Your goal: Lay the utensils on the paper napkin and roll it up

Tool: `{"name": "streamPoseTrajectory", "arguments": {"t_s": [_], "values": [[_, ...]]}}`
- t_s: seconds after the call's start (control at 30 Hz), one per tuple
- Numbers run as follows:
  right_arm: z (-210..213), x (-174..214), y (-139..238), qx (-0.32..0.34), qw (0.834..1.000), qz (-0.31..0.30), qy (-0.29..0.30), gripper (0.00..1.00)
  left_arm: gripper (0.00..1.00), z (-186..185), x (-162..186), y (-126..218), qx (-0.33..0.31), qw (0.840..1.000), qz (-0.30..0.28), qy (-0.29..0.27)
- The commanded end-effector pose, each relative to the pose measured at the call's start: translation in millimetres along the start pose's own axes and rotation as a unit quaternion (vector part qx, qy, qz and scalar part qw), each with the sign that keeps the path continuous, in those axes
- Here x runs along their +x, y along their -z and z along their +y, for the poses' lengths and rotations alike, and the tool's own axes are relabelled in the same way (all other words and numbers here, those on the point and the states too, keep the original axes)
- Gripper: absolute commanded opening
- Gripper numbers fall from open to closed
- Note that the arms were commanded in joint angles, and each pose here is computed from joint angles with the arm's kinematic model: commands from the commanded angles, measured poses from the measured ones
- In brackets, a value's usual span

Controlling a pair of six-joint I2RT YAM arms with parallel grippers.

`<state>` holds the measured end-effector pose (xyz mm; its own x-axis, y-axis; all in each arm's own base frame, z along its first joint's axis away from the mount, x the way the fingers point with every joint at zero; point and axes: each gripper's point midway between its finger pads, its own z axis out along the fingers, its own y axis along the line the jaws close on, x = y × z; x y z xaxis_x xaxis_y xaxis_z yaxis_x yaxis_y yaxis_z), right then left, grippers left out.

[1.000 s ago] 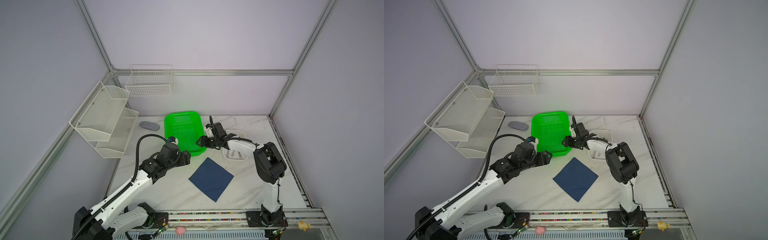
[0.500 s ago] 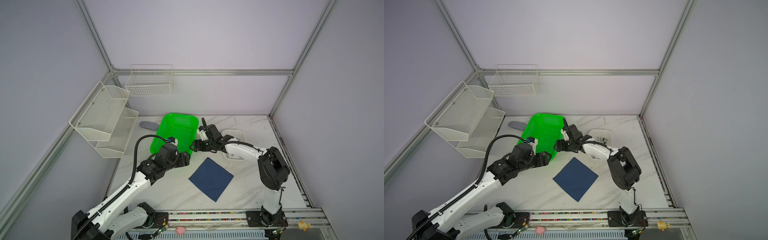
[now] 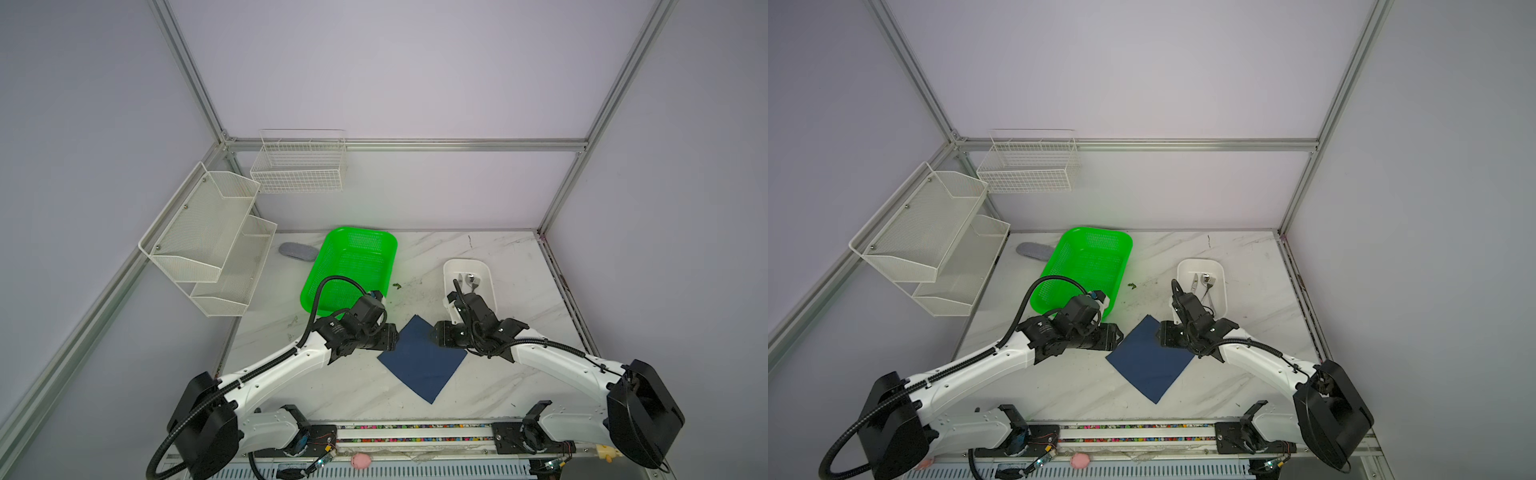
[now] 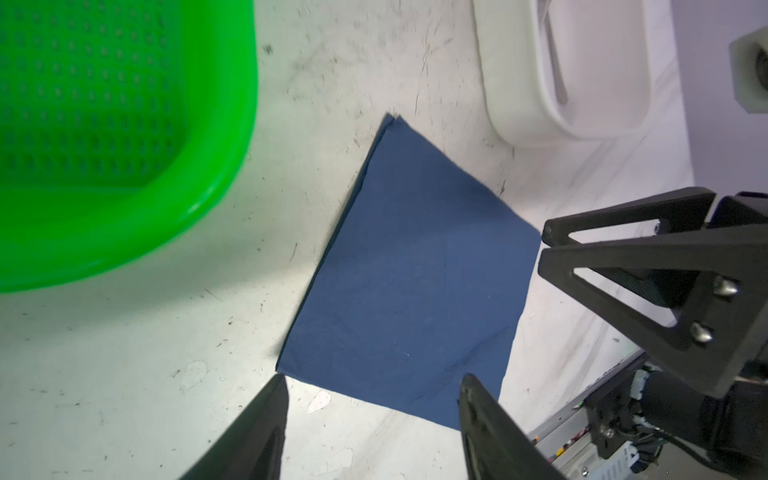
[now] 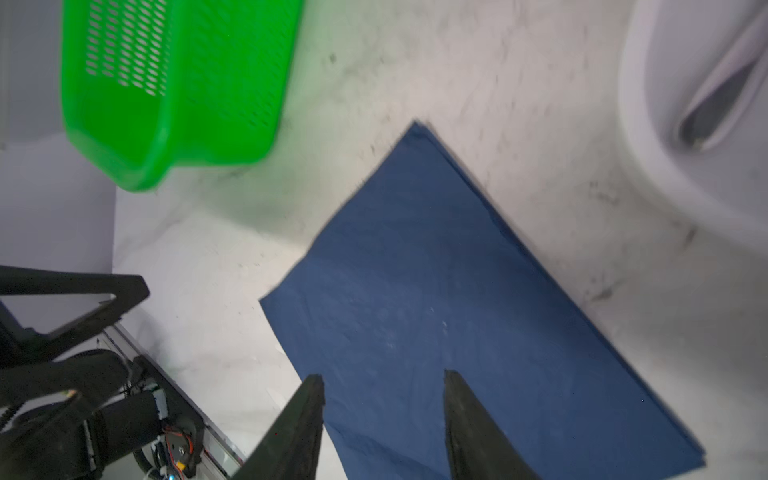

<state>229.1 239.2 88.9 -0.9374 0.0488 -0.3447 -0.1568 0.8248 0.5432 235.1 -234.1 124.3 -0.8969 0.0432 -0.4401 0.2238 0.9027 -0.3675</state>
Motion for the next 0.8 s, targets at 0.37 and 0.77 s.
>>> {"name": "streamPoseTrajectory", "arguments": {"t_s": [0.37,0.77], "values": [[-27,21,-29,0.032,0.998,0.032,-0.041,0.45,0.63,-23,-7,-9,0.003,1.000,0.010,-0.013],[-61,14,-54,0.106,0.990,0.008,-0.095,0.38,0.62,-37,-14,-25,0.020,1.000,0.021,-0.004]]}}
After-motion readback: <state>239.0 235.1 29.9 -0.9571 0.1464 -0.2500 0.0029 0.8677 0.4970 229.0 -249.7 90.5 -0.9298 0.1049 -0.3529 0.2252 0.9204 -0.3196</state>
